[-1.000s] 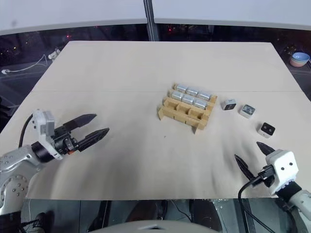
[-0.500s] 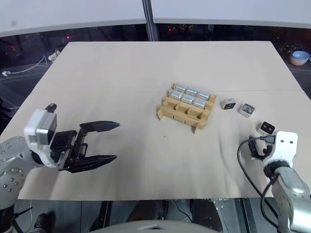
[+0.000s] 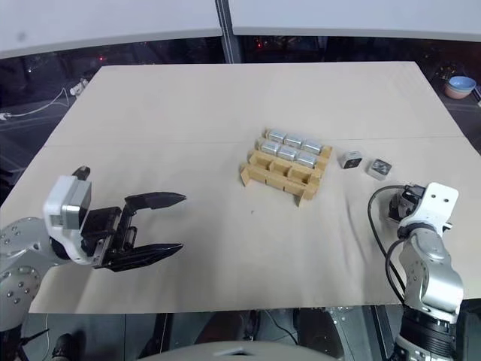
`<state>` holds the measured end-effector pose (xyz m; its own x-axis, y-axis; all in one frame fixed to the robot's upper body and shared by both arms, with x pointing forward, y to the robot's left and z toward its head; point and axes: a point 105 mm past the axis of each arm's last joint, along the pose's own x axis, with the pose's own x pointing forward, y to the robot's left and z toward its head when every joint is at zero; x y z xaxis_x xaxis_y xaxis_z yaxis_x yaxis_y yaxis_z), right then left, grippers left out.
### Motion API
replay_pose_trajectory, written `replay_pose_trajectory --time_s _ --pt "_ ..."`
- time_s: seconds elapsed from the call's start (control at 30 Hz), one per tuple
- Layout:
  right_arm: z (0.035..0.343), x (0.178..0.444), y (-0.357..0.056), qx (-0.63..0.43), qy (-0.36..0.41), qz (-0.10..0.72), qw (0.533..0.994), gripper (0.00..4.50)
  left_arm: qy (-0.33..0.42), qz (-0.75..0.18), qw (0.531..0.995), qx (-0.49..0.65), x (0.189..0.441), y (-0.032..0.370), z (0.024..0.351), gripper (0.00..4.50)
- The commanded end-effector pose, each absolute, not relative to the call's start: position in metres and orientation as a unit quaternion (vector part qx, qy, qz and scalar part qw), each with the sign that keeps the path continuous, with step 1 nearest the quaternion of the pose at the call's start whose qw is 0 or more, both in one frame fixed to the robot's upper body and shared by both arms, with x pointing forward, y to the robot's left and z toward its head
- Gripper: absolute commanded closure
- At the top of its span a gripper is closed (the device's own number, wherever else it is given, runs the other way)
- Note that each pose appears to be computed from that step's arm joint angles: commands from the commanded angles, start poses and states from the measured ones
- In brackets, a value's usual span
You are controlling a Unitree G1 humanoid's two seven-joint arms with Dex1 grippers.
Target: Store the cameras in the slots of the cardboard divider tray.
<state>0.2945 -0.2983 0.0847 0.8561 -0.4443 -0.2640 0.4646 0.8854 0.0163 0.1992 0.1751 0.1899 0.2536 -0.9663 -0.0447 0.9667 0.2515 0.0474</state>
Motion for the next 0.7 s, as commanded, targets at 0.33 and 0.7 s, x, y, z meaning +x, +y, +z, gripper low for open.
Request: replay_pose_trajectory --time_s 0.33,0.7 --pt "0.11 0.294 -0.281 -0.013 0.103 -0.204 0.974 2.49 -0.01 -0.563 0.826 0.01 0.209 0.177 0.199 0.0" --pt "0.187 0.229 -0.108 -0.229 -0.086 0.426 0.871 2.49 0.216 -0.553 0.781 -0.191 0.236 0.124 0.197 0.0"
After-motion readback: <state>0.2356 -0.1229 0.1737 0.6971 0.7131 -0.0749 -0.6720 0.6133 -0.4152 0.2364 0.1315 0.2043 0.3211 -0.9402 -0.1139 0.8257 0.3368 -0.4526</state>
